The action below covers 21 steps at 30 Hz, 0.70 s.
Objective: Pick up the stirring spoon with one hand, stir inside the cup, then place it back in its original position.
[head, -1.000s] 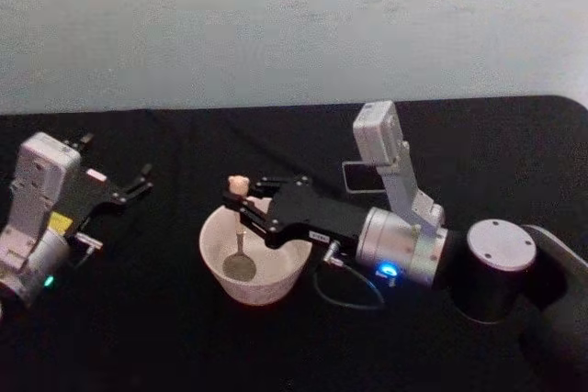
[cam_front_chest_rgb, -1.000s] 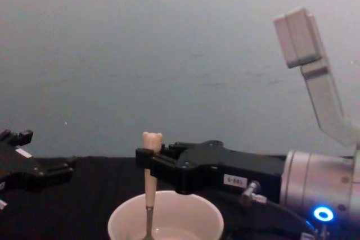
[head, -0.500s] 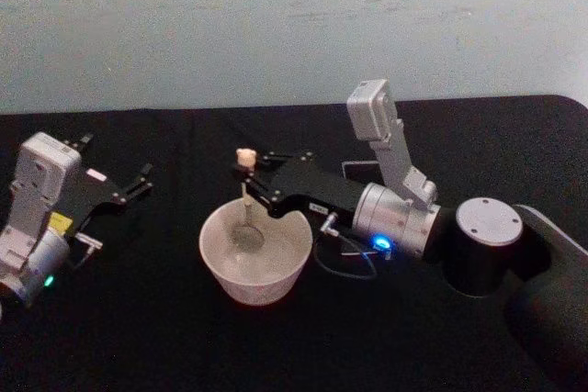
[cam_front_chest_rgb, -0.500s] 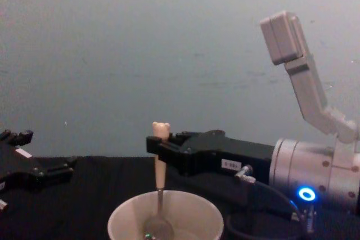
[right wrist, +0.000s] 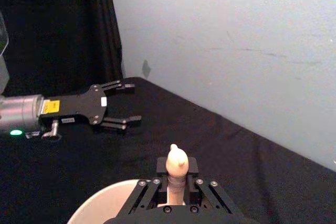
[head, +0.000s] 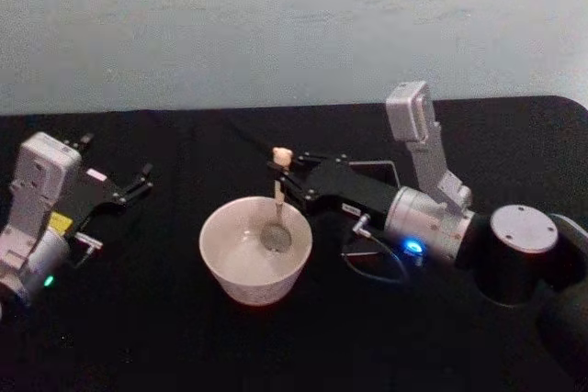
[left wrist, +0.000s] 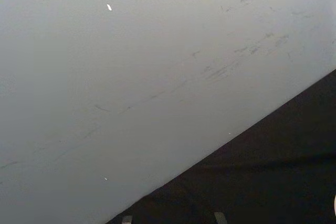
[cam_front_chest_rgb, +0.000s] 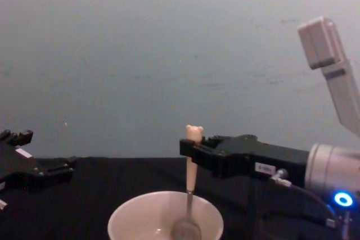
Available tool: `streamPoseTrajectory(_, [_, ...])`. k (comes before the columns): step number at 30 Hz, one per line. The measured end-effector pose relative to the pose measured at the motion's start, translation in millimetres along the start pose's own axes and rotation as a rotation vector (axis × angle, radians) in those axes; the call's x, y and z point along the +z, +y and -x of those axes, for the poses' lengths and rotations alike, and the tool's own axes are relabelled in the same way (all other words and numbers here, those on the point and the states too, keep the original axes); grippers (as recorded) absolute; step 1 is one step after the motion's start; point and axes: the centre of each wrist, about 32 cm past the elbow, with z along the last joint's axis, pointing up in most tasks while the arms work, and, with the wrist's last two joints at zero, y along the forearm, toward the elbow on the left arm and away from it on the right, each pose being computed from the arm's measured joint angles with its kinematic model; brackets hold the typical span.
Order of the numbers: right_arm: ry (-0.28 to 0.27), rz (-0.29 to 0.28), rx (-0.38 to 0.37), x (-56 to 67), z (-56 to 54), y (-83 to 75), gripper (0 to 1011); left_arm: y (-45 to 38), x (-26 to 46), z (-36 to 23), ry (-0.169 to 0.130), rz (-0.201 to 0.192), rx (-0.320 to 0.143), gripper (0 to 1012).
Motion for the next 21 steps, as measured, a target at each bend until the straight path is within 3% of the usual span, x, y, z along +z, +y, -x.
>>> streamPoseTrajectory(10, [0.015, -0.002, 0.062, -0.6, 11.8, -18.9, 203, 0.0, 0.0, 0.0, 0.000, 0.000, 0.000, 1001])
streamPoseTrajectory(21, [0.027, -0.002, 0.142, -2.5, 27.1, -17.2, 203, 0.0, 0.0, 0.0, 0.000, 0.000, 0.000, 1001])
